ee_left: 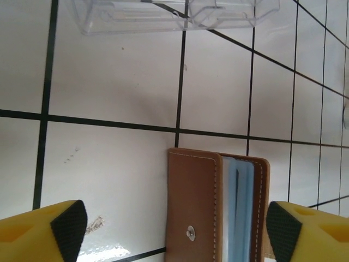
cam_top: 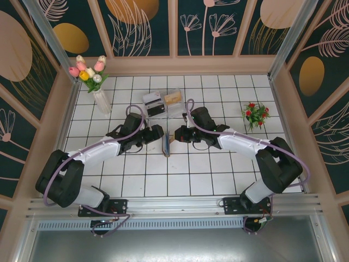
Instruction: Take the credit cards out of the card holder
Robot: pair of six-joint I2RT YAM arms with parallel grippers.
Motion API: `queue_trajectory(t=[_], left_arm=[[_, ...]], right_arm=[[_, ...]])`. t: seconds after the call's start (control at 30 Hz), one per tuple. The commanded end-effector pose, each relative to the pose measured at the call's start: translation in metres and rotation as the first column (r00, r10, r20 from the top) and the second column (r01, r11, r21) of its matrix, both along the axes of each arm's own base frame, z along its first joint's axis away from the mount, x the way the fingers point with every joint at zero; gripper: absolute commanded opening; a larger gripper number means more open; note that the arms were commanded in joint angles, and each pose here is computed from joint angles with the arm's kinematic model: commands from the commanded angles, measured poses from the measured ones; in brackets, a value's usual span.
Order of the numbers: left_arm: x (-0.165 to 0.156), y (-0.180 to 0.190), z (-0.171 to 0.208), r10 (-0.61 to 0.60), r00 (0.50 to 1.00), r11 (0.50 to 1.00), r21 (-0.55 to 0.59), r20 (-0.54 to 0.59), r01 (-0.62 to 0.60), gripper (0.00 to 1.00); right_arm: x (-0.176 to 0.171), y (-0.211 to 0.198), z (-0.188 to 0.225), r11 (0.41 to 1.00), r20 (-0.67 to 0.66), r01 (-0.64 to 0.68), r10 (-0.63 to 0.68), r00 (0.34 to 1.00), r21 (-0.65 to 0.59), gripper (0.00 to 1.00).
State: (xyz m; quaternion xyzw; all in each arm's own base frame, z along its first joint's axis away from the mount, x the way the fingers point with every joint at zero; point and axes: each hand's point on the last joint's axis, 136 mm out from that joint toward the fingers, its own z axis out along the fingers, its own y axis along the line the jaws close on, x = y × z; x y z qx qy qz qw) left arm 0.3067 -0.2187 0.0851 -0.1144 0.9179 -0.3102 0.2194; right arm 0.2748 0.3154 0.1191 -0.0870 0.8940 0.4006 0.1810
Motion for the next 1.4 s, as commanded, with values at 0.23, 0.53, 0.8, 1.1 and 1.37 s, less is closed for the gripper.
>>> queue_trajectory(t=[0.23,0.53,0.8,1.1,1.37], left_arm=[[-0.004,-0.015,-0.015,-0.092,0.995,0.995,-0.041,-0.033,0.091,0.59],[-0.005,-0.013,-0.026,-0.095,0.994,0.995,-0.019,-0.056,0.094,0.48],[-0.006,-0.021,-0.022,-0.120,0.992,0.991,-0.064,-0.045,0.117,0.47],[-0.006,-0.031,-0.011,-0.143,0.990,0.981,-0.138,-0.016,0.140,0.62],[-0.011,-0.027,-0.004,-0.124,0.992,0.980,-0.155,0.006,0.124,0.53]], right_arm=[[0.016,-0.004,-0.003,0.998,0.015,0.050,-0.049,0.999,-0.035,0.03],[0.021,-0.032,-0.028,0.978,-0.010,0.147,-0.150,0.989,-0.150,0.02],[0.020,-0.050,-0.047,0.957,-0.034,0.197,-0.209,0.977,-0.212,0.02],[0.016,-0.055,-0.056,0.952,-0.050,0.197,-0.214,0.976,-0.233,0.02],[0.015,-0.058,-0.058,0.948,-0.054,0.202,-0.222,0.974,-0.247,0.02]])
